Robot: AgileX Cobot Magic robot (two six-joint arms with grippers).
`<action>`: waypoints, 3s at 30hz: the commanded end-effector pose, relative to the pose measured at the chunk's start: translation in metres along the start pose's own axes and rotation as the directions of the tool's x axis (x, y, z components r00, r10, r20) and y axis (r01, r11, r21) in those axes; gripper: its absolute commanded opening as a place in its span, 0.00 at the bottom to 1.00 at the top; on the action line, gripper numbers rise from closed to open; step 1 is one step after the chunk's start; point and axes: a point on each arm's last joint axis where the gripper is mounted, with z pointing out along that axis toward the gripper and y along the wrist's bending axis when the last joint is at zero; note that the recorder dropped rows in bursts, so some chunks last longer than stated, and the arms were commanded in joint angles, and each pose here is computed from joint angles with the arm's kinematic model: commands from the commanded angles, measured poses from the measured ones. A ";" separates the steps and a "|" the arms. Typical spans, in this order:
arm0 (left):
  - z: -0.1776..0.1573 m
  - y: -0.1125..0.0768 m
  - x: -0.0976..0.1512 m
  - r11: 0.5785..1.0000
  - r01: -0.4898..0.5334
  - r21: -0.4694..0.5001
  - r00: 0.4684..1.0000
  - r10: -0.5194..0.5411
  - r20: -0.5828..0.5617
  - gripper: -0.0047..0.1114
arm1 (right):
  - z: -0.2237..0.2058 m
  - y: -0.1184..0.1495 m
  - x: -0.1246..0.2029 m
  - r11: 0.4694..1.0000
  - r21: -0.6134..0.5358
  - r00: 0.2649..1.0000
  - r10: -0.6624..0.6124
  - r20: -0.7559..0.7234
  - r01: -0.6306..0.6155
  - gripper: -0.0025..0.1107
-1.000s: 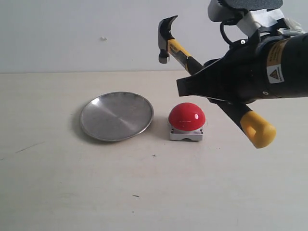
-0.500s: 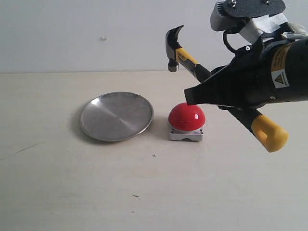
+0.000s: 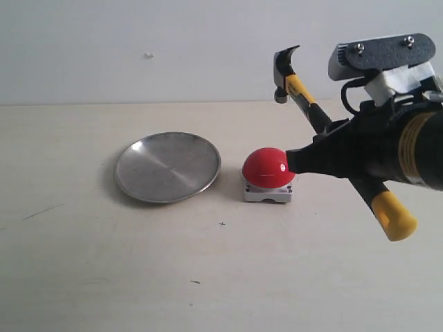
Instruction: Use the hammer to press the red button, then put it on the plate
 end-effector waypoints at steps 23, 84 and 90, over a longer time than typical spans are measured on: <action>0.000 0.001 0.001 1.000 -0.006 -0.006 1.000 0.006 -0.002 0.04 | -0.033 0.005 -0.034 0.983 -0.162 0.970 0.115 0.213 -0.082 0.02; 0.000 0.001 0.001 1.000 -0.008 -0.006 1.000 0.008 -0.002 0.04 | 0.062 0.086 -0.078 0.854 -0.484 0.967 0.248 0.051 -0.194 0.02; 0.000 0.001 0.001 1.000 -0.008 -0.006 1.000 0.008 -0.002 0.04 | 0.049 0.099 -0.092 0.792 -0.609 0.918 0.276 0.286 -0.048 0.02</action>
